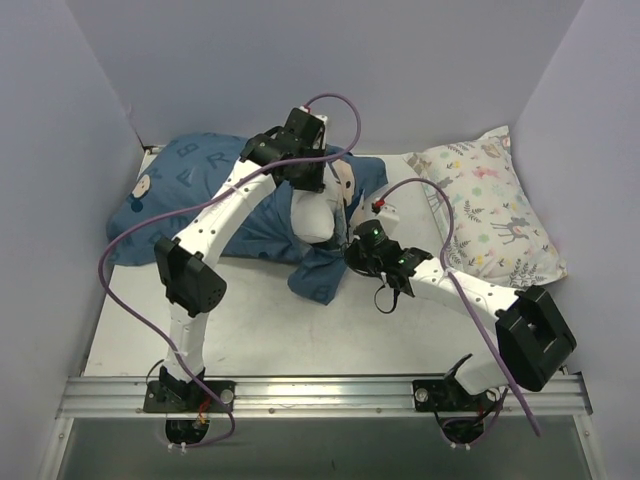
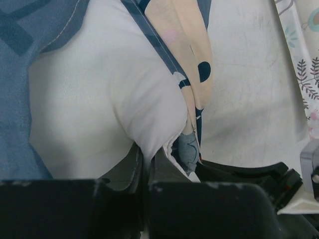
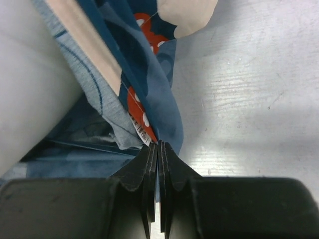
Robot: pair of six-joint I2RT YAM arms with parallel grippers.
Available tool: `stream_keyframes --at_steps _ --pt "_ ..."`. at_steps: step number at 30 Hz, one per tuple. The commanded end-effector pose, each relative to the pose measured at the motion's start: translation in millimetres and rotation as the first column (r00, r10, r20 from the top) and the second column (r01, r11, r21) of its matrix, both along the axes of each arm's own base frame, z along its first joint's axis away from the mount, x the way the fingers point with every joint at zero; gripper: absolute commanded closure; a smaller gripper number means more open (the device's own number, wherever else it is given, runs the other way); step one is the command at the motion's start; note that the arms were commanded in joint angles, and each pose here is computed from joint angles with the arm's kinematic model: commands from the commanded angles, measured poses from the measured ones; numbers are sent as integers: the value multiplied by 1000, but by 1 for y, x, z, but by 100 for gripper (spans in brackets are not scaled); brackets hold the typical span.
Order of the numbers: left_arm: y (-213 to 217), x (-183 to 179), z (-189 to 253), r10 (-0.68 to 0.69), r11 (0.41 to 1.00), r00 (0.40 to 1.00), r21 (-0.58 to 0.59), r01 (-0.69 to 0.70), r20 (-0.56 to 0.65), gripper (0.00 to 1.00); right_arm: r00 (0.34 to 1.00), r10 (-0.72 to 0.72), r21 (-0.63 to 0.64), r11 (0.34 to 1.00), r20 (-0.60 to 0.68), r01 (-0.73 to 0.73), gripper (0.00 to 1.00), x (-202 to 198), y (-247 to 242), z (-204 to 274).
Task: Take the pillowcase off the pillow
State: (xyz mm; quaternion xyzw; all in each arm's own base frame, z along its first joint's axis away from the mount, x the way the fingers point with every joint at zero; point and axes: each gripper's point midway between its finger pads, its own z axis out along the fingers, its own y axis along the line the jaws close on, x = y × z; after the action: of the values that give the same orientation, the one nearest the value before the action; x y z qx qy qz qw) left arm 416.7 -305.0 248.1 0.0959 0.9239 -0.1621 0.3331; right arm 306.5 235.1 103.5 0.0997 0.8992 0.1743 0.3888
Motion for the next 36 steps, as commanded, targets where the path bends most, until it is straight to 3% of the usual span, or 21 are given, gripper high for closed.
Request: stream_keyframes --at_steps 1,16,20,21,23,24,26,27,28,30,31,33,36 --pt "16 14 117 87 981 958 -192 -35 272 100 989 -13 -84 996 -147 1 100 -20 -22 -48" --pt "29 18 187 162 929 920 -368 -22 356 100 973 121 24 993 -195 -118 100 -24 27 -79" --pt "25 -17 189 80 912 947 -407 56 310 100 965 35 77 997 -261 -16 100 5 8 -88" --pt "21 -25 154 40 920 973 -387 54 229 100 966 28 85 996 -257 -7 100 14 5 -86" --pt "25 -55 159 19 889 970 -449 94 241 100 971 -12 77 997 -240 31 100 43 -4 -76" --pt "26 -65 98 -1 905 992 -422 54 124 100 971 -7 59 998 -237 22 100 51 -7 -74" --pt "29 -92 103 -29 865 991 -494 92 134 100 970 -6 34 999 -244 15 100 61 -8 -74" --pt "31 -101 84 -38 868 994 -489 82 98 100 975 0 42 999 -222 10 100 71 -4 -66" --pt "30 -113 47 -52 871 998 -488 58 26 100 975 9 40 999 -224 0 100 73 -3 -67" --pt "33 -136 23 -66 869 998 -492 52 -10 100 976 17 53 999 -216 -6 100 80 -1 -63" --pt "36 -146 -16 -54 881 995 -472 11 -78 100 976 28 51 999 -217 -17 100 80 0 -64" --pt "36 -154 -38 -49 880 993 -476 -9 -111 100 977 55 75 996 -208 -40 100 80 5 -60" --pt "30 -159 -63 -44 870 990 -492 -30 -138 100 980 74 76 995 -185 -61 91 70 3 -53"
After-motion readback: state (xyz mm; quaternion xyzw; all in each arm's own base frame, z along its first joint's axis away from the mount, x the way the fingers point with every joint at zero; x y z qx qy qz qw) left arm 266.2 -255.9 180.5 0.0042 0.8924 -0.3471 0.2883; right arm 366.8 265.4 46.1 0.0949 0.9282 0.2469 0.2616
